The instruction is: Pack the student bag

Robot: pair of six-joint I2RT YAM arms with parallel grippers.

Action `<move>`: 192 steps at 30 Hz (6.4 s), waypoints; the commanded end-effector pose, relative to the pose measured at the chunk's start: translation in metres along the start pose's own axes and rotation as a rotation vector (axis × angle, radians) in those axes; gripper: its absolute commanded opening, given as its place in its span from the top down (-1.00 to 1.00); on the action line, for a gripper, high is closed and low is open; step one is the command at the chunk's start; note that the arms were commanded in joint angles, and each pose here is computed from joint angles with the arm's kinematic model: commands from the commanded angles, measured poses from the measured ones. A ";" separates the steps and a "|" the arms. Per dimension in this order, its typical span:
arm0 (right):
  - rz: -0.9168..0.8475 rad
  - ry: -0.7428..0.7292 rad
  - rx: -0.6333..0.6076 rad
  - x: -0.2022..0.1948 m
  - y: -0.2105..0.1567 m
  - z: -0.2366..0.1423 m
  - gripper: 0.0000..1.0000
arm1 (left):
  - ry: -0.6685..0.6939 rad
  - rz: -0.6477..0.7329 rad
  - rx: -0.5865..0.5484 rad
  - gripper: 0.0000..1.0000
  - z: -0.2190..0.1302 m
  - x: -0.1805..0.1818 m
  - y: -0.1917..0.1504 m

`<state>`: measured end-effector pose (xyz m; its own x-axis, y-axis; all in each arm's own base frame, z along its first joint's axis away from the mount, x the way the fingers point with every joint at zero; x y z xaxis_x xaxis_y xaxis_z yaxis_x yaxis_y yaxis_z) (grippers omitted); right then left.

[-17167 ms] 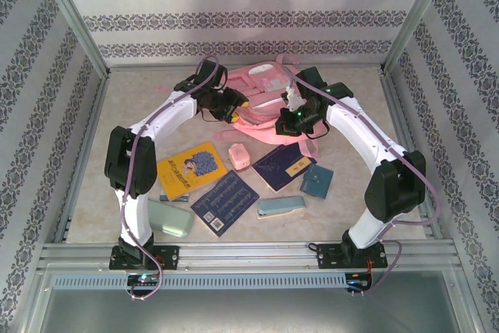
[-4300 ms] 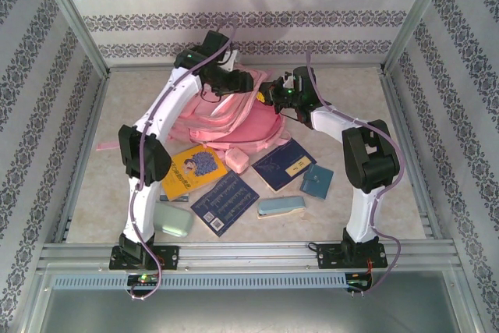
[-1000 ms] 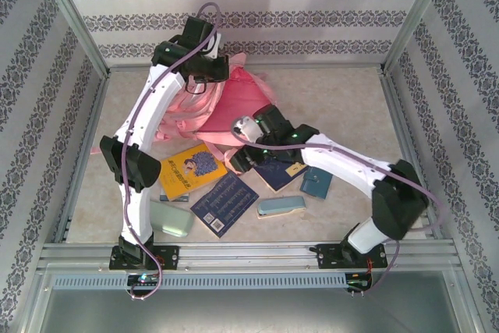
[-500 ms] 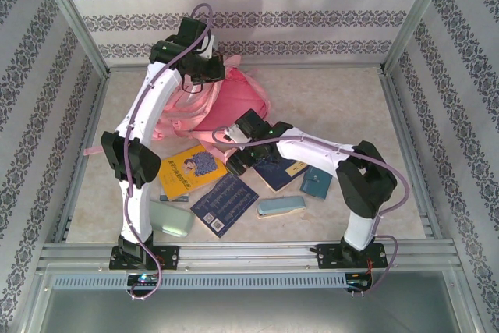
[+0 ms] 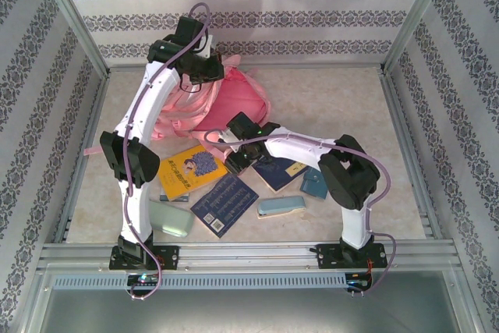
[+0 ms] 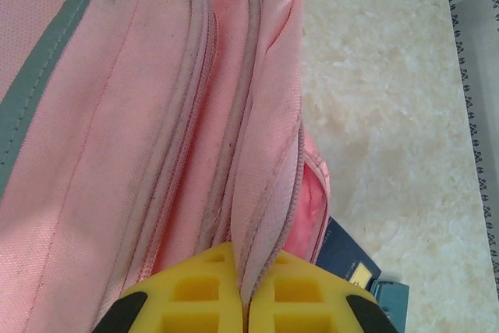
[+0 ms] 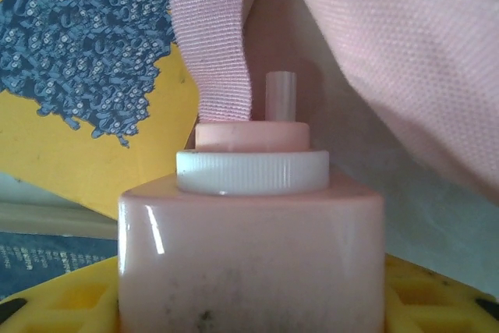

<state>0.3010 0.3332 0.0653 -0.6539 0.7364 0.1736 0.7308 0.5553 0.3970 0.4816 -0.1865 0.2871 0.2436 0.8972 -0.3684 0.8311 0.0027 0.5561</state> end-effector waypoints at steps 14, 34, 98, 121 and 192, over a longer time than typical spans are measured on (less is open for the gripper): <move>0.146 -0.020 -0.344 -0.021 0.016 -0.131 0.42 | -0.115 0.094 -0.139 1.00 -0.045 -0.027 0.028; 0.961 0.293 -0.673 -0.102 0.085 -0.199 0.55 | -0.350 0.245 -0.191 1.00 -0.093 -0.108 0.015; 1.720 -0.113 0.104 -0.054 -0.189 -0.150 -0.49 | -0.321 0.074 -0.197 1.00 -0.080 -0.078 0.035; 1.955 -0.162 0.138 -0.048 -0.208 -0.064 -0.60 | -0.318 0.054 -0.163 1.00 -0.081 -0.083 0.021; 1.028 0.194 -0.887 -0.106 0.222 -0.187 -0.65 | -0.414 0.066 -0.312 1.00 -0.125 -0.086 0.058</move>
<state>0.5029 0.3093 0.2382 0.1825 0.5254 0.8310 0.5631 -0.7488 0.3497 0.4540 -0.2092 0.3702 0.3750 0.7133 -0.5921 0.7852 0.0952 0.6119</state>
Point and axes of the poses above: each hand's point on the last joint's axis, 136 mm out from that joint toward the fingers, its own z axis out along the fingers, its own x axis along the line the jaws close on, y = z × x, the point moved 1 cm from there along -z, back along the fingers, and after that the axes turned 9 degrees about z, right-handed, at the moved point
